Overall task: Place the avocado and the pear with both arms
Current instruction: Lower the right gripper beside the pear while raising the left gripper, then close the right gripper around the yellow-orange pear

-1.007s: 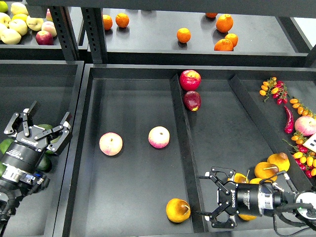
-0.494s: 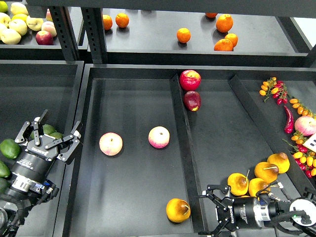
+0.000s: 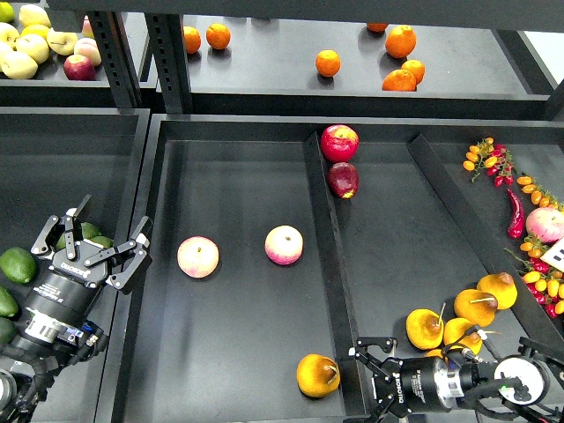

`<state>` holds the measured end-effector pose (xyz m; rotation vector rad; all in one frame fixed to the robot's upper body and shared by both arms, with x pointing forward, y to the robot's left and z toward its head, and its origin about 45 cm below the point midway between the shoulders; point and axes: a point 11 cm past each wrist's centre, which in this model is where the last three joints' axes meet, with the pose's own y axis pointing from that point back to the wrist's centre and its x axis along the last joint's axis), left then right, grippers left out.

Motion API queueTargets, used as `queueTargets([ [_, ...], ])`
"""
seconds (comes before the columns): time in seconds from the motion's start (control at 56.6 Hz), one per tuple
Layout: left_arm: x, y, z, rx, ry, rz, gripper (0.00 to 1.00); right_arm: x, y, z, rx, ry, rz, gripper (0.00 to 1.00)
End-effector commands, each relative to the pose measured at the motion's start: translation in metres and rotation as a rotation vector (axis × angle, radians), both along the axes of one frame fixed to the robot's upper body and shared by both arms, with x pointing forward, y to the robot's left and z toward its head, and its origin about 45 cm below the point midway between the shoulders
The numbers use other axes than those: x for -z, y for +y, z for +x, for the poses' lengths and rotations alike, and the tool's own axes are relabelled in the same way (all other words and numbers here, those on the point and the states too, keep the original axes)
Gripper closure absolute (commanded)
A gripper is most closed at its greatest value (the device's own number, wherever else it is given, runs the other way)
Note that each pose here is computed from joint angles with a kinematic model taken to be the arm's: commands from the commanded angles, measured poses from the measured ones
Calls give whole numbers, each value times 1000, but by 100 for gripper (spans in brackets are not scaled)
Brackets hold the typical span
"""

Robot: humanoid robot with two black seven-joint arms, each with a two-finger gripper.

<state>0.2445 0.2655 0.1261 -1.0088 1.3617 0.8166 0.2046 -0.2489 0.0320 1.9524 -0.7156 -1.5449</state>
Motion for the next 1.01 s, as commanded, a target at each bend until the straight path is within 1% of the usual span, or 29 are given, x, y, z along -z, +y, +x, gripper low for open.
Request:
queueTargets([
  [0.0, 0, 0, -1, 1, 1, 0, 1, 3, 0, 3, 7, 0, -5, 0],
  [0.247, 3, -8, -7, 21, 13, -6, 1, 7, 17, 13, 14, -9, 15, 0],
  [0.459, 2, -9, -8, 27, 9, -8, 1, 9, 26, 22, 20, -18, 18, 0],
  [0.989, 1, -12, -11, 32, 11, -10, 1, 22, 40, 24, 39, -3, 18, 1],
])
